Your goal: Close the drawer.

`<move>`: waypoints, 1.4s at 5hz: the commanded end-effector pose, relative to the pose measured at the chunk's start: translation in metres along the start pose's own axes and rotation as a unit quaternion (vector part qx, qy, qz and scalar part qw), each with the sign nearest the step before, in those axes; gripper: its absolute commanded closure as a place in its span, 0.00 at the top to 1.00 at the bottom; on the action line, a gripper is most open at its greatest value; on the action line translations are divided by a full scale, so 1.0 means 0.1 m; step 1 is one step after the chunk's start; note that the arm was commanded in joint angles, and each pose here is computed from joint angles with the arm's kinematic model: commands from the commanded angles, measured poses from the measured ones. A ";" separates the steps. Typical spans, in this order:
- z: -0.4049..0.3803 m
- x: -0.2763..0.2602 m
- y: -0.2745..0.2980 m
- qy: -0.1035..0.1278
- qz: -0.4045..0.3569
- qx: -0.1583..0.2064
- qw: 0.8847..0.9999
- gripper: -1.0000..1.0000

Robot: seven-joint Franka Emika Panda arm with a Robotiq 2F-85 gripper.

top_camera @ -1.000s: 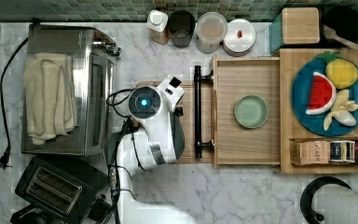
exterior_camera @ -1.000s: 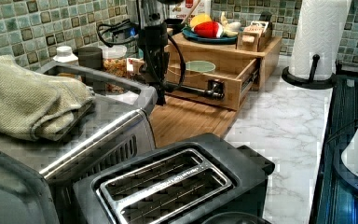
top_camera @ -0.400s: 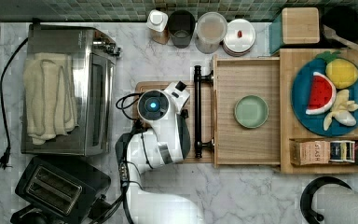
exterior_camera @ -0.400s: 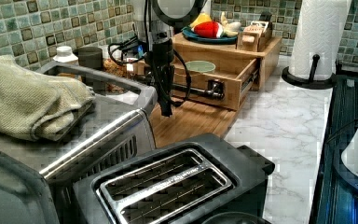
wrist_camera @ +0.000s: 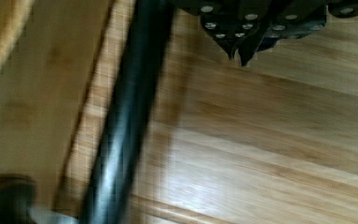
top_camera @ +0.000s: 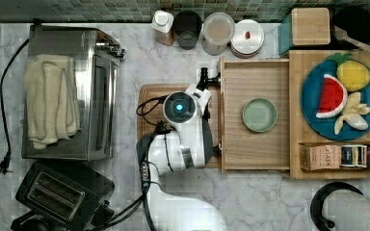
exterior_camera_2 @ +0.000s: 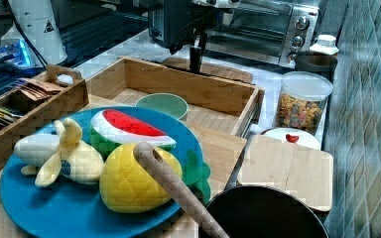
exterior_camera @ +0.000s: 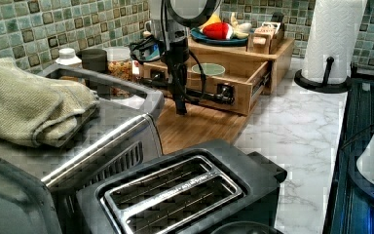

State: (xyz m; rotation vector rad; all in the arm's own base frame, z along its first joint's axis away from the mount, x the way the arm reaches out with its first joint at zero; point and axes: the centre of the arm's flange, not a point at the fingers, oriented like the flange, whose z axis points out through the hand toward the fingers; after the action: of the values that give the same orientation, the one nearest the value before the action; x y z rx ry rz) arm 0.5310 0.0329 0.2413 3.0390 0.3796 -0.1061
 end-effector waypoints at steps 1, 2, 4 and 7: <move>-0.22 -0.45 1.40 0.054 0.027 0.008 0.998 0.00; -0.30 -0.64 1.93 0.048 0.031 0.012 0.998 0.00; -0.39 -0.85 2.71 0.049 0.096 0.015 0.994 0.00; -0.31 -1.08 3.55 0.115 0.111 -0.008 0.987 0.00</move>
State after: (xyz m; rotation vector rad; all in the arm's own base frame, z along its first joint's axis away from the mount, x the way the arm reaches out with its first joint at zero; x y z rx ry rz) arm 0.5156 -0.2170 0.2521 3.2085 0.2196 0.0425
